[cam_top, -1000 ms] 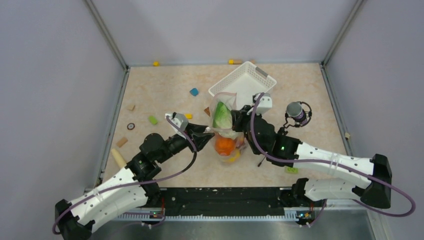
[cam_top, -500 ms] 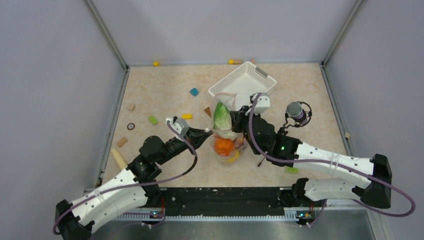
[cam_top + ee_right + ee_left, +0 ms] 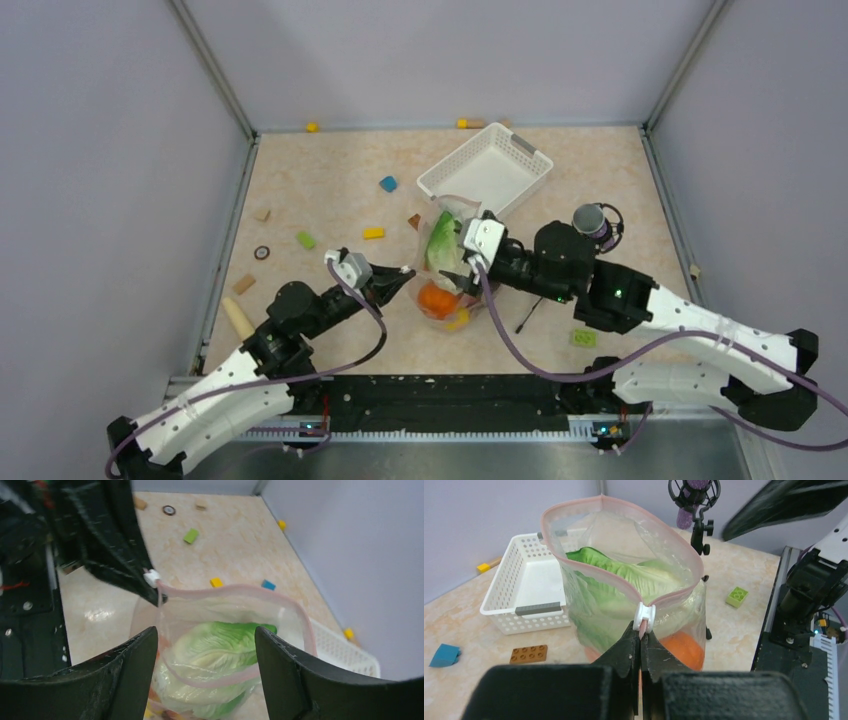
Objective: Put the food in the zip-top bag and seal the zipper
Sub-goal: Zip the zipper food storage bag at the center of the board.
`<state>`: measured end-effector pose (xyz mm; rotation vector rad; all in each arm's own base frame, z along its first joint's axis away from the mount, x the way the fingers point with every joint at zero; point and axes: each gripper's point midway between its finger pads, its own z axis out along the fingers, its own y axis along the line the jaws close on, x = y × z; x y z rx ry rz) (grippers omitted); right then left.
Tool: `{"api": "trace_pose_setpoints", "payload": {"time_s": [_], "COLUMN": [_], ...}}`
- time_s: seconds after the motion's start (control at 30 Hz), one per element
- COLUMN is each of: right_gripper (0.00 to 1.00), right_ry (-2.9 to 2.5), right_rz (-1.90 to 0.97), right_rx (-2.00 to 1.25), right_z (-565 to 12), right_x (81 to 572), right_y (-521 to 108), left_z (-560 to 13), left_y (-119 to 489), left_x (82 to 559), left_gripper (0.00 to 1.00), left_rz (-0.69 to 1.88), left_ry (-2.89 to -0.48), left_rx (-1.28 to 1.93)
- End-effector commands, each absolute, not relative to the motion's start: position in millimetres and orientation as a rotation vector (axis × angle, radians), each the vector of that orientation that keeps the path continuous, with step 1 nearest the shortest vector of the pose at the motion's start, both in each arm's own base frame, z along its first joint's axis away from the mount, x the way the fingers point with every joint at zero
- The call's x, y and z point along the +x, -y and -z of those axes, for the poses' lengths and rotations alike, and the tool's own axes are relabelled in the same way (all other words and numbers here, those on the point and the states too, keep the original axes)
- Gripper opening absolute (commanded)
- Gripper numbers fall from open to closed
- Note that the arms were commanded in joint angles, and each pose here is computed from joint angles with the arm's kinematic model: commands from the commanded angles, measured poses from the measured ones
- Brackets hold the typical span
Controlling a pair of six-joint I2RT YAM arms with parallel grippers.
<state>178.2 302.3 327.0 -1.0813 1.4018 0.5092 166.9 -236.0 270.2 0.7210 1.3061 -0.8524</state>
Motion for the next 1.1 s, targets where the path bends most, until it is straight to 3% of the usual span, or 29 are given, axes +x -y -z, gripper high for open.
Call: {"api": "trace_pose_setpoints", "payload": {"time_s": [0.0, 0.3, 0.53, 0.93, 1.07], "right_gripper": [0.71, 0.72, 0.61, 0.53, 0.43], "right_ry": [-1.010, -0.843, -0.890, -0.917, -0.933], "right_rz": [-0.572, -0.657, -0.683, -0.672, -0.670], "right_rx": [-1.525, -1.742, -1.737, -1.716, -1.716], "right_z": [-345.8, -339.9, -330.2, -325.7, -324.1], "right_x": [127.0, 105.7, 117.2, 127.4, 129.1], "right_y": [-313.8, -339.5, -365.9, -377.7, -379.2], "left_z": [-295.3, -303.5, -295.2, -290.1, -288.3], "left_y": [229.6, 233.4, 239.7, 243.9, 244.5], "left_x": [162.3, 149.5, 149.2, 143.1, 139.6], "left_gripper": [0.00, 0.00, 0.00, 0.00, 0.00], "left_rz": [0.784, 0.825, 0.843, 0.868, 0.875], "left_ry": [-1.250, -1.231, -1.255, -1.246, -1.237], "left_rx": [0.794, 0.860, 0.892, 0.938, 0.960]}}
